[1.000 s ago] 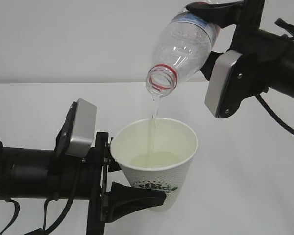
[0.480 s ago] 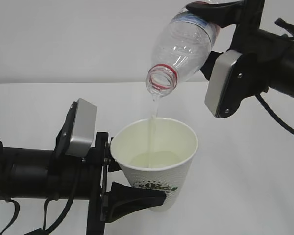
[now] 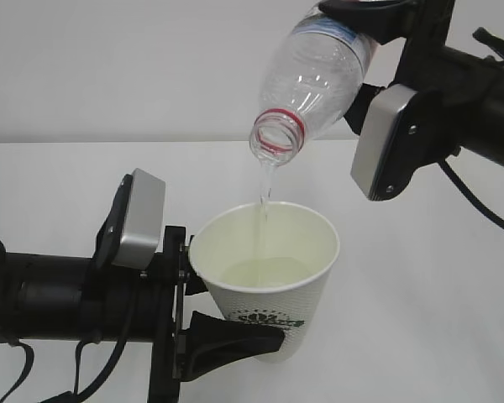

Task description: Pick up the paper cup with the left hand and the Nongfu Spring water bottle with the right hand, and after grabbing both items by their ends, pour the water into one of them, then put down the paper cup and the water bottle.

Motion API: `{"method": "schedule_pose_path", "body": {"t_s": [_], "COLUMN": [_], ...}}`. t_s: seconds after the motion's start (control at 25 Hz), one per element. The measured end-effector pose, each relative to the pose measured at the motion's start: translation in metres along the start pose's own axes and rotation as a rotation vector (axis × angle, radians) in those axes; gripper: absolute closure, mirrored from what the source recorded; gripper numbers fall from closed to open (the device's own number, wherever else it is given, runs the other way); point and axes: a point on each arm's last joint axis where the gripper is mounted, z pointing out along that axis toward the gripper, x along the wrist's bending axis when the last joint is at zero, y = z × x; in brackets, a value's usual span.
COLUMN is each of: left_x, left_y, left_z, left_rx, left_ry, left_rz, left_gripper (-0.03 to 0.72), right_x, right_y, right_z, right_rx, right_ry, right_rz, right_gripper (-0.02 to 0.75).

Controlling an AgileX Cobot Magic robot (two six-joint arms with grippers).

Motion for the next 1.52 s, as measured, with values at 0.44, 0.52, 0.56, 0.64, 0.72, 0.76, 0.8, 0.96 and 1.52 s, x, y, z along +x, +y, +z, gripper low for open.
{"method": "schedule_pose_path", "body": {"t_s": [0.44, 0.52, 0.56, 0.64, 0.72, 0.76, 0.8, 0.96, 1.52], "left_x": [0.0000, 0.0000, 0.0000, 0.0000, 0.0000, 0.0000, 0.0000, 0.0000, 0.0000], "left_y": [0.0000, 0.0000, 0.0000, 0.0000, 0.0000, 0.0000, 0.0000, 0.0000, 0.0000], "left_z": [0.0000, 0.0000, 0.0000, 0.0000, 0.0000, 0.0000, 0.0000, 0.0000, 0.0000], "left_rx": [0.000, 0.000, 0.000, 0.000, 0.000, 0.000, 0.000, 0.000, 0.000], "left_ry": [0.000, 0.000, 0.000, 0.000, 0.000, 0.000, 0.000, 0.000, 0.000], "left_rz": [0.000, 0.000, 0.000, 0.000, 0.000, 0.000, 0.000, 0.000, 0.000], "left_gripper": [0.225, 0.225, 0.225, 0.225, 0.225, 0.225, 0.225, 0.225, 0.225], "right_x": [-0.0006, -0.0007, -0.0007, -0.0007, -0.0009, -0.0010, -0.0012, -0.0014, -0.0037], "right_y": [0.0002, 0.0003, 0.0003, 0.0003, 0.0003, 0.0004, 0.0005, 0.0006, 0.0004], "right_z": [0.0000, 0.0000, 0.0000, 0.0000, 0.0000, 0.0000, 0.0000, 0.0000, 0.0008], "right_rx": [-0.002, -0.003, -0.003, -0.003, -0.004, -0.005, -0.005, -0.006, -0.008], "right_ry": [-0.006, -0.008, -0.008, -0.008, -0.010, -0.011, -0.013, -0.015, -0.028], "right_rz": [-0.002, -0.002, -0.002, -0.002, -0.002, -0.002, -0.002, -0.002, -0.004], "right_gripper": [0.244, 0.244, 0.244, 0.244, 0.244, 0.244, 0.244, 0.244, 0.244]}}
